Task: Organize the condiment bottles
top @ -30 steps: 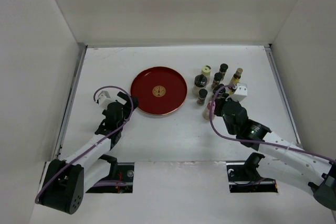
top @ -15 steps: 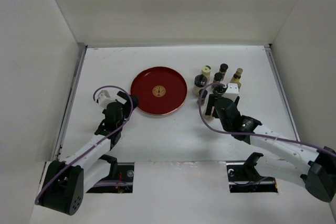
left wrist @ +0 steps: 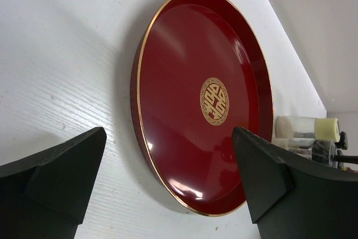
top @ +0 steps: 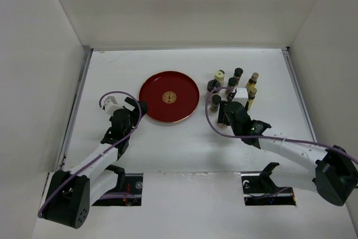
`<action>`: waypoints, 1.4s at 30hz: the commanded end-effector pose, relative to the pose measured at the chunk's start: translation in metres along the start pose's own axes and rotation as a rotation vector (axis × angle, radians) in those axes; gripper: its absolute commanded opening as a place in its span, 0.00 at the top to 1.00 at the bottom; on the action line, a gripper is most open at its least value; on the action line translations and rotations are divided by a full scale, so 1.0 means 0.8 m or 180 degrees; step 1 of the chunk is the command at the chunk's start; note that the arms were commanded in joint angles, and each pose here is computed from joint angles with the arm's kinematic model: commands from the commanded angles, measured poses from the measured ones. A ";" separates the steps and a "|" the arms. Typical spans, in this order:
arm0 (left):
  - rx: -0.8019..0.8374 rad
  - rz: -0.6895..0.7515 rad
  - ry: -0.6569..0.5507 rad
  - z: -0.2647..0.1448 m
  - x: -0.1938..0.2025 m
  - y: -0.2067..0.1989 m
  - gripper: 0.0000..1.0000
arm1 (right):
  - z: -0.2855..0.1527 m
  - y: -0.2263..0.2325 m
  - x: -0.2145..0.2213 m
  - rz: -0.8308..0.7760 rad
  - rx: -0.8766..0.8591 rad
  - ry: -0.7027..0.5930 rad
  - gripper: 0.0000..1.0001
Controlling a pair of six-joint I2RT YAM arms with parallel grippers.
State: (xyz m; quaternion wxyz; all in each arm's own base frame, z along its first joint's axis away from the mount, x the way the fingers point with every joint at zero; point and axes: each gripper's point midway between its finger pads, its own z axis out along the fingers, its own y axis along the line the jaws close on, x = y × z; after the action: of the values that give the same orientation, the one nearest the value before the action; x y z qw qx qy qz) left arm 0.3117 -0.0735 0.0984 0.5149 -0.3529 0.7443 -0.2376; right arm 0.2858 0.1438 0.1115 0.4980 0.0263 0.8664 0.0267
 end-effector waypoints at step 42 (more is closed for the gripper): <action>-0.0013 -0.0232 -0.0246 -0.002 -0.023 0.012 0.00 | 0.147 0.443 -0.165 -0.0290 -0.1546 -0.0819 0.55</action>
State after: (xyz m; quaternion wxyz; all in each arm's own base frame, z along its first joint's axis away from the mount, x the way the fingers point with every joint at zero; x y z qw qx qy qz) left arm 0.3074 -0.0545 0.0922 0.5191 -0.3845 0.7286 -0.2277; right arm 0.4554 0.4772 0.1594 0.5707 -0.1325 0.7866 0.1948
